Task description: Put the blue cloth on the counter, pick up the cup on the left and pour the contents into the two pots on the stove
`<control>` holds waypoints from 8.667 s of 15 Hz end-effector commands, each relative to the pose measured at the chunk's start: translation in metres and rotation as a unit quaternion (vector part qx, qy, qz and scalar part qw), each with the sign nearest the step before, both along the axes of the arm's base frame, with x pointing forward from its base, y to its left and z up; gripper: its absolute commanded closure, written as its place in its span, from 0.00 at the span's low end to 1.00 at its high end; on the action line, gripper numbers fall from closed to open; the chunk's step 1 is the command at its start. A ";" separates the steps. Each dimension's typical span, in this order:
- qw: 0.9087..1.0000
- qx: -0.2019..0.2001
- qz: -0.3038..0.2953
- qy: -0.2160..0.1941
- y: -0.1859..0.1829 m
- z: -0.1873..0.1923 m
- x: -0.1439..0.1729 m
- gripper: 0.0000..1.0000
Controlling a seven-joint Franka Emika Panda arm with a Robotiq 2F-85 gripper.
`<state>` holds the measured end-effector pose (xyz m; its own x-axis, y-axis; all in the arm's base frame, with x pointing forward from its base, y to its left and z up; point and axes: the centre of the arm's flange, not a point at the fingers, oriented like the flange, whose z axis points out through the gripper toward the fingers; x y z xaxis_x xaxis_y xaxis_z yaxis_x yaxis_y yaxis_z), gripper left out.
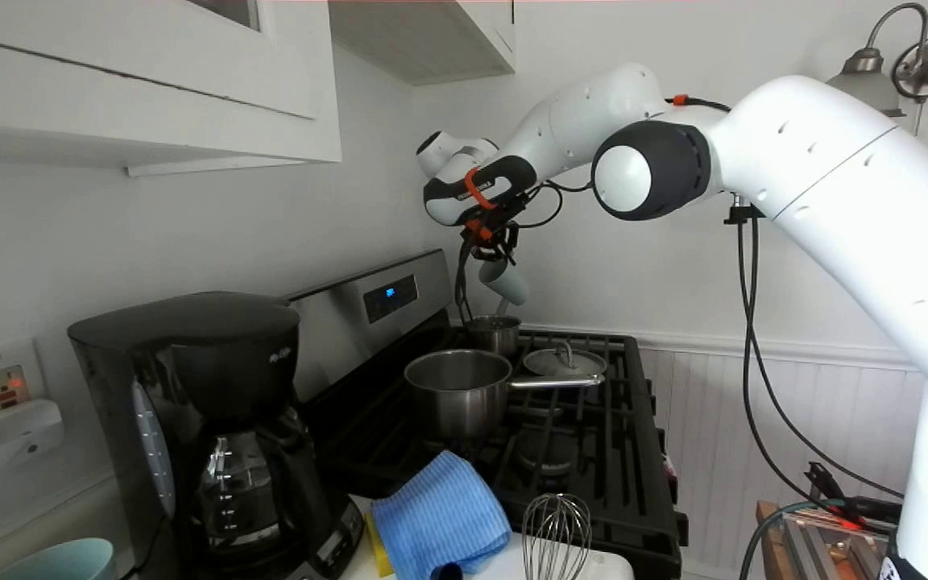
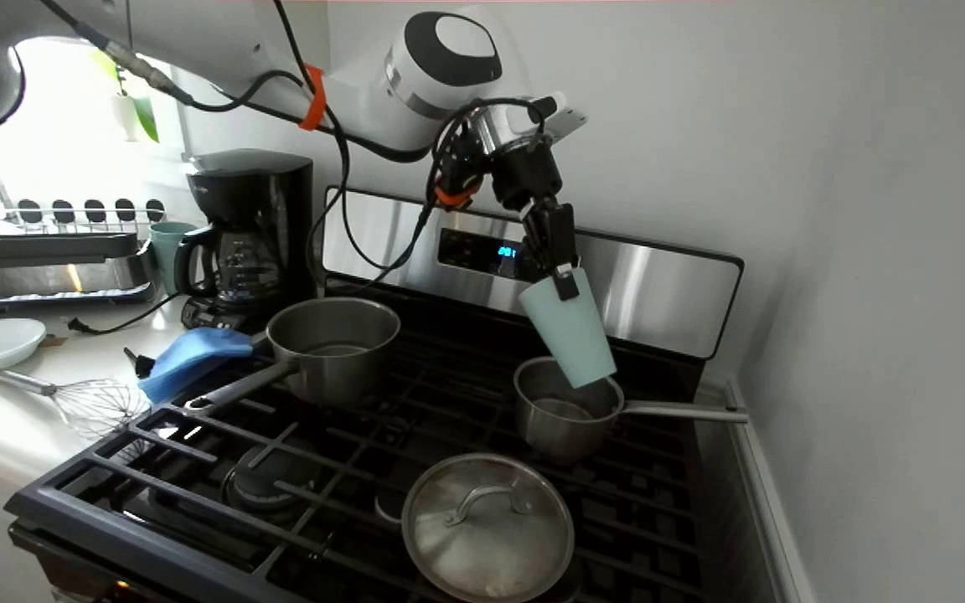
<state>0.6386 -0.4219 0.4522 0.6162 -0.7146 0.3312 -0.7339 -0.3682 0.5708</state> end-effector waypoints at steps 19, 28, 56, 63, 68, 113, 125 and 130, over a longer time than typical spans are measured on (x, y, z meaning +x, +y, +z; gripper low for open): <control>0.943 0.243 0.226 0.028 0.121 0.093 -0.034 0.96; 0.896 0.279 0.341 0.057 0.206 0.114 -0.099 0.99; 0.726 0.344 0.575 0.154 0.398 0.007 -0.149 0.96; 0.706 0.350 0.597 0.151 0.429 -0.021 -0.148 0.99; 0.705 0.369 0.595 0.111 0.472 -0.056 -0.130 0.99; 0.697 0.381 0.592 0.135 0.536 -0.134 -0.124 0.79; 0.685 0.371 0.620 0.090 0.535 -0.122 -0.122 0.99; 0.683 0.369 0.627 0.069 0.544 -0.133 -0.119 0.99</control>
